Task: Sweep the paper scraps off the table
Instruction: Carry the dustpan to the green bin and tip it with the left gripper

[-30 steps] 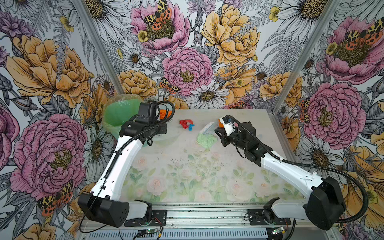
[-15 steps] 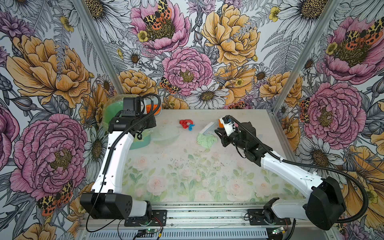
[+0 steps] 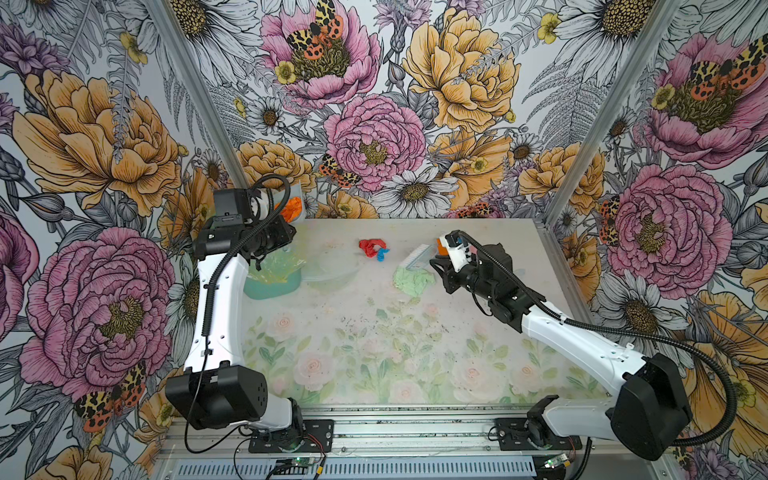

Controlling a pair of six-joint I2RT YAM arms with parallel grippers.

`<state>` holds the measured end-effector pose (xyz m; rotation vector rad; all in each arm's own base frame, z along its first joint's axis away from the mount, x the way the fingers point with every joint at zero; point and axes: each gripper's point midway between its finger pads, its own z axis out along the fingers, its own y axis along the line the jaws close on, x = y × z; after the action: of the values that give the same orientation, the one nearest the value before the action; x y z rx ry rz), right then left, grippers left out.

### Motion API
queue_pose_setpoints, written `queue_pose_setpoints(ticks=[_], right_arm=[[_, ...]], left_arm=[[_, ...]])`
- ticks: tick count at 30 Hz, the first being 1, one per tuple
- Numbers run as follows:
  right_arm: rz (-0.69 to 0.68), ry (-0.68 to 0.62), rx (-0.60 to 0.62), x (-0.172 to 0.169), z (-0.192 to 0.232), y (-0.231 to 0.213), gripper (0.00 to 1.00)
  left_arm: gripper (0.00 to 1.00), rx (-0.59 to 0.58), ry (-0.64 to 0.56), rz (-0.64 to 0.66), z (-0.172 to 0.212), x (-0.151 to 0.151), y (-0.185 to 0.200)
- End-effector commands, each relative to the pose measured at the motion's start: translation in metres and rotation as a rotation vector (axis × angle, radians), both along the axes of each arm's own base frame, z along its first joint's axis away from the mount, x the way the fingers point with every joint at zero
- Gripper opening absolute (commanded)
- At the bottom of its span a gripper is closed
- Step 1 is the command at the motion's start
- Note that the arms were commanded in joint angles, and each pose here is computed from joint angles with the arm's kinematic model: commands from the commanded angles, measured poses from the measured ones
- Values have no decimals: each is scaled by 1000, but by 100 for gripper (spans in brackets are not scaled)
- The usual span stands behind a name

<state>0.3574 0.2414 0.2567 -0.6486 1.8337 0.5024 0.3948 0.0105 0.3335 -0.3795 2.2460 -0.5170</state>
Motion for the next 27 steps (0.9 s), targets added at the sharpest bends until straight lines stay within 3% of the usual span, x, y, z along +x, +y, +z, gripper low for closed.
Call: queue_pose_setpoints(ticks=[1, 7, 14, 27], right_arm=[[11, -17, 18, -3, 7, -1, 0], [12, -15, 19, -6, 5, -2, 0], [10, -22, 18, -9, 6, -5, 0], [26, -16, 26, -11, 6, -3, 0]], left_arm=[[0, -96, -55, -34, 15, 6, -4], [0, -212, -84, -26, 18, 14, 9], [0, -244, -99, -4, 25, 22, 24], [0, -429, -130, -29, 36, 29, 28]])
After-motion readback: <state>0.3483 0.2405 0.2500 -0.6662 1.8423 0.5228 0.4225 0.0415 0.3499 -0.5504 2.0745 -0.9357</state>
